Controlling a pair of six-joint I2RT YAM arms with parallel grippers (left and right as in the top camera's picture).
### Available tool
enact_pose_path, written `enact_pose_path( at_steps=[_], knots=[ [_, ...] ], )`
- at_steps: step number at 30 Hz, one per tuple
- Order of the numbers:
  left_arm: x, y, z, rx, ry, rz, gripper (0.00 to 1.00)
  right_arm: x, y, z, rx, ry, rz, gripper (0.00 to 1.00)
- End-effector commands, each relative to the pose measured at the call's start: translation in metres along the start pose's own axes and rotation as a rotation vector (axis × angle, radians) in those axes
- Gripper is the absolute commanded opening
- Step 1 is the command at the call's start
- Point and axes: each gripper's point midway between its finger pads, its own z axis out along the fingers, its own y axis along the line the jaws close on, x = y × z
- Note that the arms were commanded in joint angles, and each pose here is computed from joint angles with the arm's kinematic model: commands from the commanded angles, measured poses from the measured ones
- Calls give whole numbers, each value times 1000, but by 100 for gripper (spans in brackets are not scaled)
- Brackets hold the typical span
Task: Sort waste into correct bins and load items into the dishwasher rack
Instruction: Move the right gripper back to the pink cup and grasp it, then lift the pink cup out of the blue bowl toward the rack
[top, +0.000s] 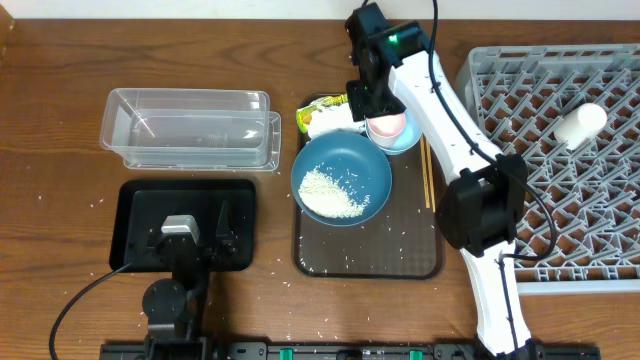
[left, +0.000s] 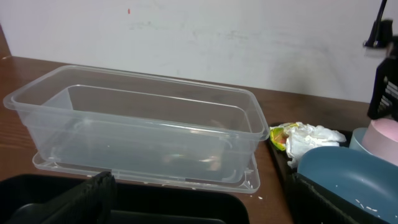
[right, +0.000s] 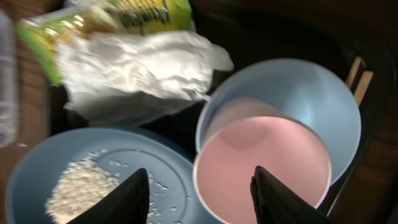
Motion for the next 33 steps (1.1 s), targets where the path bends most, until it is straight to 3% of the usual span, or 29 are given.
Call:
enact_pose_path(
  at_steps=[1,5,15,24,33],
  knots=[
    [15,0,1,7,46,10,89,5,-8,9,65,7,44,50],
    [15,0,1,7,46,10,89,7,-5,14,59,15,40,44],
    [15,0,1,7,46,10,89,10,19,25,54,-5,0,43],
    [15,0,1,7,46,10,89,9,12,27,120,-22,-8,35],
    [15,0,1,7,46,10,89,9,6,26,152,-24,-9,18]
  ],
)
